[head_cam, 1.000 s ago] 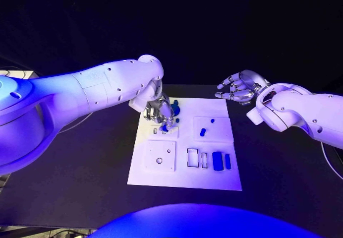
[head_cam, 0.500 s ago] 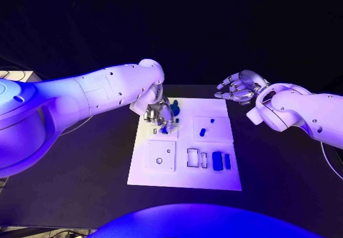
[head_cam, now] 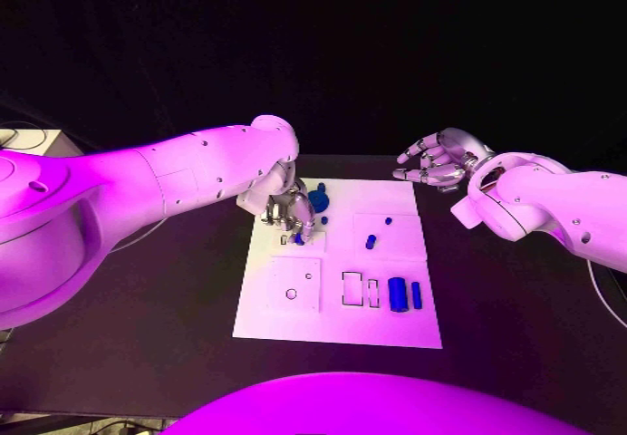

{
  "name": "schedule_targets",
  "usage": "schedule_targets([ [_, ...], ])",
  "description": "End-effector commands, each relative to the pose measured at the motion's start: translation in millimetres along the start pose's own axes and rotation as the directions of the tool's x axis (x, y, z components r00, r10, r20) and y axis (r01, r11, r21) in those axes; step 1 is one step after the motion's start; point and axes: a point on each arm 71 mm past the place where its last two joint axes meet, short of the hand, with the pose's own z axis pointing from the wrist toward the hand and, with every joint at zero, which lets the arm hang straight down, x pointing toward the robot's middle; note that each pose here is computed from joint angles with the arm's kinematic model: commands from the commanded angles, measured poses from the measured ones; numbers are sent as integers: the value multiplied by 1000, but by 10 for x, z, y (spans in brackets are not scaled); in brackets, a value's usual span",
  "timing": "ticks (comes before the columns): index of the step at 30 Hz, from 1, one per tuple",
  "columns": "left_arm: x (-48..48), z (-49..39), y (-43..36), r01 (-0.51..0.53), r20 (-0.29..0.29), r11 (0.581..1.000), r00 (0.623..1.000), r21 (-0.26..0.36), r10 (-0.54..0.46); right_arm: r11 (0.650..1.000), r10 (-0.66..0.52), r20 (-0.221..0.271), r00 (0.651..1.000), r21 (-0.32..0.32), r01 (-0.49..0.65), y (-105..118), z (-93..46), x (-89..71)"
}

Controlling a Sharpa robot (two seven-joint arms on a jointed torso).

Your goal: Assemble the parts on the task board

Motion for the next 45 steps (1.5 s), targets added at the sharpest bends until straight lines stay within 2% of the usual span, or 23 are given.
schedule_targets([
  [1,-11,7,13,6,20,1000,1000,-6,-5,1000,-3,-12,1000,-9,3,7,-4,11],
  [13,4,44,37,17,31,1000,999,-10,-16,1000,-3,-13,1000,-9,3,6,-5,11],
  [33,23,43,86,18,36,1000,999,-14,-17,1000,-3,-14,1000,-7,3,-2,-12,5],
  [45,46,35,67,20,67,1000,998,-7,-19,1000,-2,-14,1000,-6,2,-9,-19,-1],
])
